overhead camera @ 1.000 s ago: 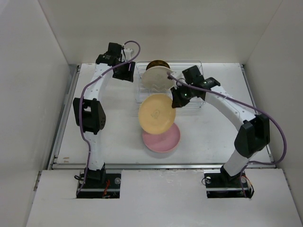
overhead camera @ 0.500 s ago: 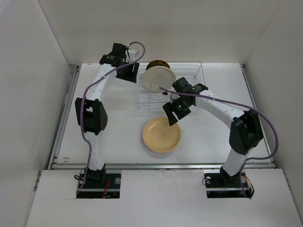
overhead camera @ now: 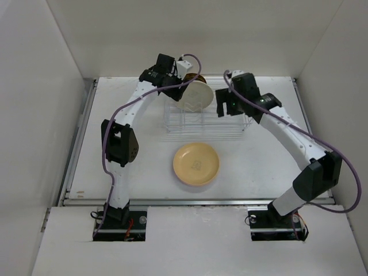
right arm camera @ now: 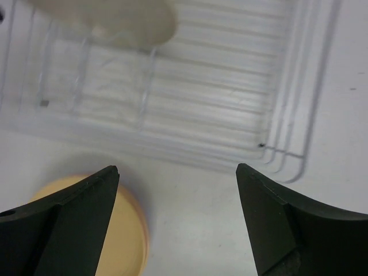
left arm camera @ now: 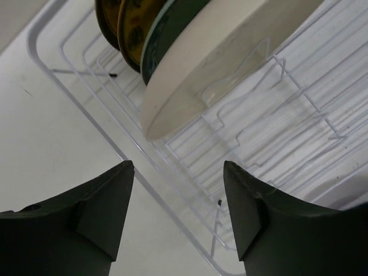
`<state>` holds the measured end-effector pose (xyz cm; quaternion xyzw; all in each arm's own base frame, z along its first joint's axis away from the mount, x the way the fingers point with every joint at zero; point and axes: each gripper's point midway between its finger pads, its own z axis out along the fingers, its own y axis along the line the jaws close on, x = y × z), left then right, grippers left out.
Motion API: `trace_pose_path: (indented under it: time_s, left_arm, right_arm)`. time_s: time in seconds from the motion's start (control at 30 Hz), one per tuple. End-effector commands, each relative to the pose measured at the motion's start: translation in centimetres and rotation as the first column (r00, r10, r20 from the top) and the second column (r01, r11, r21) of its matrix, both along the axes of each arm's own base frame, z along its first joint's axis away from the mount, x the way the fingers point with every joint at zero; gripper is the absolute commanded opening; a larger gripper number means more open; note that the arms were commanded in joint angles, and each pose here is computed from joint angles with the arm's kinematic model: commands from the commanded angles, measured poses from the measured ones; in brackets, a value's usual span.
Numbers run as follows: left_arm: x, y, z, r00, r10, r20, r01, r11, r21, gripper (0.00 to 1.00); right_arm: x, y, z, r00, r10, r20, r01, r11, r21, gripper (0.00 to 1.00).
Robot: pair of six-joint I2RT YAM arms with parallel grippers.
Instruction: Unload the plates from the dish rack
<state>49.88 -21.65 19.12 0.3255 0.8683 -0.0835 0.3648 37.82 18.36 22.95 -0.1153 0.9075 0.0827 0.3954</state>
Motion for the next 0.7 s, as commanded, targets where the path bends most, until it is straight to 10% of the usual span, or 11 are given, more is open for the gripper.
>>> trace_pose_path:
  time_s: [0.0, 0.17, 0.5, 0.67]
  left_arm:
    - [4.0, 0.3, 3.0, 0.983, 0.028, 0.179, -0.029, 1.0, 0.002, 0.62]
    - [6.6, 0.1, 0.8, 0.972, 0.072, 0.223, -0.081, 0.996, 0.031, 0.65]
    - [6.3, -0.9, 0.1, 0.98, 0.051, 0.194, -0.055, 0.998, 0.018, 0.04]
    - [6.0, -0.1, 2.6, 0.976, 0.068, 0.208, -0.073, 0.997, 0.018, 0.0]
  right_arm:
    - [5.5, -5.2, 4.0, 0.931, -0.326, 0.164, 0.321, 0.945, 0.057, 0.89]
    - [9.1, -10.6, 3.8, 0.877, -0.46, 0.14, 0.453, 0.888, 0.081, 0.89]
    - [12.4, -14.5, -3.0, 0.849, -0.527, 0.053, 0.522, 0.849, 0.083, 0.89]
    - [13.5, -14.1, -7.9, 0.872, -0.489, -0.029, 0.49, 0.871, 0.038, 0.89]
